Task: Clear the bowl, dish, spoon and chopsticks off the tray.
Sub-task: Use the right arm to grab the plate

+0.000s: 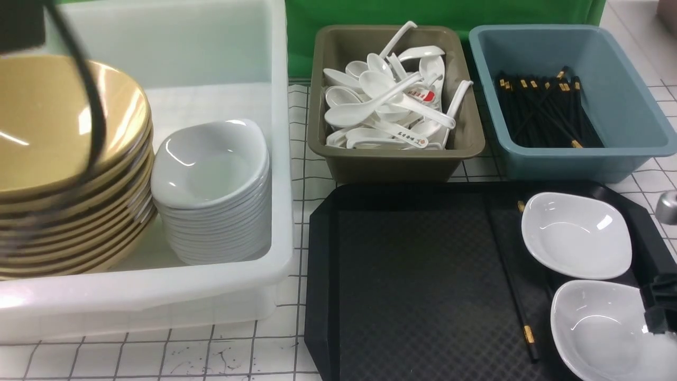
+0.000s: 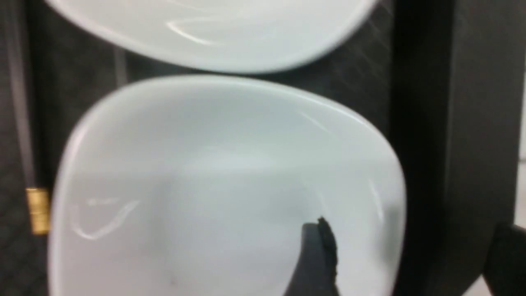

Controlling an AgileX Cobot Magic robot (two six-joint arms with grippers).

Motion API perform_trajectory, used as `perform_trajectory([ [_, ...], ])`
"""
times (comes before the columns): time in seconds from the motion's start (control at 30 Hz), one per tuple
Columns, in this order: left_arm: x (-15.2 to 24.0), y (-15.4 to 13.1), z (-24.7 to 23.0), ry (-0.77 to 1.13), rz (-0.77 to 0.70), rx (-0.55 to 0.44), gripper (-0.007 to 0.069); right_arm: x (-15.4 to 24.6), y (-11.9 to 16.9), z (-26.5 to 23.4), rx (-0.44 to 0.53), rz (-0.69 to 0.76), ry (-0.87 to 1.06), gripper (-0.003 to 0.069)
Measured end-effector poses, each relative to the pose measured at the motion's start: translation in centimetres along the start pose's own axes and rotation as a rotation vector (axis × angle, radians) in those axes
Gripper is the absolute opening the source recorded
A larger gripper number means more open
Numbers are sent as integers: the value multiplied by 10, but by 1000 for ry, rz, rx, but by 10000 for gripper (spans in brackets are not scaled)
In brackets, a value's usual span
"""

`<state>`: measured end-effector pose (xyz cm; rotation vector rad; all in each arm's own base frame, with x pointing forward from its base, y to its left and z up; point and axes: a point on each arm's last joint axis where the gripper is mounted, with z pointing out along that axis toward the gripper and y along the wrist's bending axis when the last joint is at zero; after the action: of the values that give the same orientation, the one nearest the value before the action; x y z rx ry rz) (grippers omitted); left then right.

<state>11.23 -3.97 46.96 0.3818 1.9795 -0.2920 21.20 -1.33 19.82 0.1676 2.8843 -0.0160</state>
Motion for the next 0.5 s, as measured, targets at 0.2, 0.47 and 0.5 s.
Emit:
perform_trajectory([
  [0.2,49,-1,-15,-98,108,-71,179,17,5,12,-71,50,53,534],
  [0.47,97,12,-8,-73,128,-220,154,28,7,23,-97,71,47,450],
  [0.5,98,13,-7,-74,130,-233,153,28,8,23,-105,79,35,424],
])
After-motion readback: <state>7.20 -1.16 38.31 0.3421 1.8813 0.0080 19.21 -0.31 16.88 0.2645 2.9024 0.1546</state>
